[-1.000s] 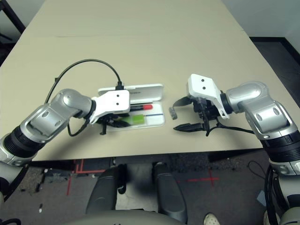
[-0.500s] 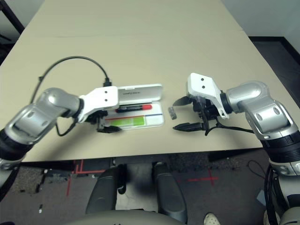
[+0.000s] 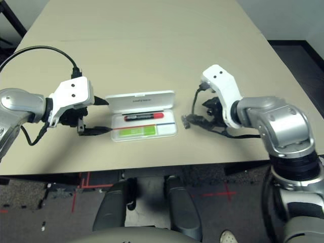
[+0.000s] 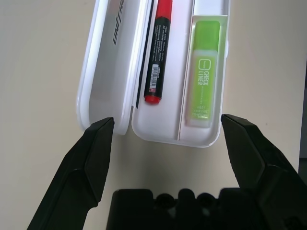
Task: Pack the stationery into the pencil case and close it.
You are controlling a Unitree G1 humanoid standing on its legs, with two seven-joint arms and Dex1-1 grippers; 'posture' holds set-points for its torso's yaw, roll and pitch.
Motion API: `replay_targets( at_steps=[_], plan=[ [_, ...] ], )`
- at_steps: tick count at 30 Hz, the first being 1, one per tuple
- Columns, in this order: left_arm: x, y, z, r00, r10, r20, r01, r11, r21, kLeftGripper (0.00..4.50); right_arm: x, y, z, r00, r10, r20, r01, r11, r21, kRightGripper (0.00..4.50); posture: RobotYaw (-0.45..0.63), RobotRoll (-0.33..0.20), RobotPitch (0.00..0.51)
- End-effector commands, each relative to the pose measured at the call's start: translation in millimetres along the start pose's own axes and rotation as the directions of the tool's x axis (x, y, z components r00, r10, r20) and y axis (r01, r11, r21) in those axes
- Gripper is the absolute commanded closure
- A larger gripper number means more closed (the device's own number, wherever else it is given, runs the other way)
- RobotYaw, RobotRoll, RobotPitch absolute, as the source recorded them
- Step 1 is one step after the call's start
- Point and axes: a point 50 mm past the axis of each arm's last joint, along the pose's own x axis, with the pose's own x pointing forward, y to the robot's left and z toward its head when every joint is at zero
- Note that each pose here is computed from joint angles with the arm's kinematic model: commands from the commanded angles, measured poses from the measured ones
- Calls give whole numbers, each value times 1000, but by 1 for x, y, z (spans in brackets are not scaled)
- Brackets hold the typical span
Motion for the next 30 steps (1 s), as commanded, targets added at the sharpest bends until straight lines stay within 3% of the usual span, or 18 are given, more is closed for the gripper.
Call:
replay_targets(
  at_steps=[1, 30],
  plan=[
    [3, -5, 3, 999, -30, 17, 30, 1000, 6, 21, -2, 3, -2, 999, -47, 5, 47, 999, 22, 0, -44, 0, 246],
    [2, -8, 4, 1000, -12, 0, 12, 1000, 17, 21, 35, 35, -45, 986, -9, -164, 21, 997, 74, 0, 5, 0, 253]
  ],
)
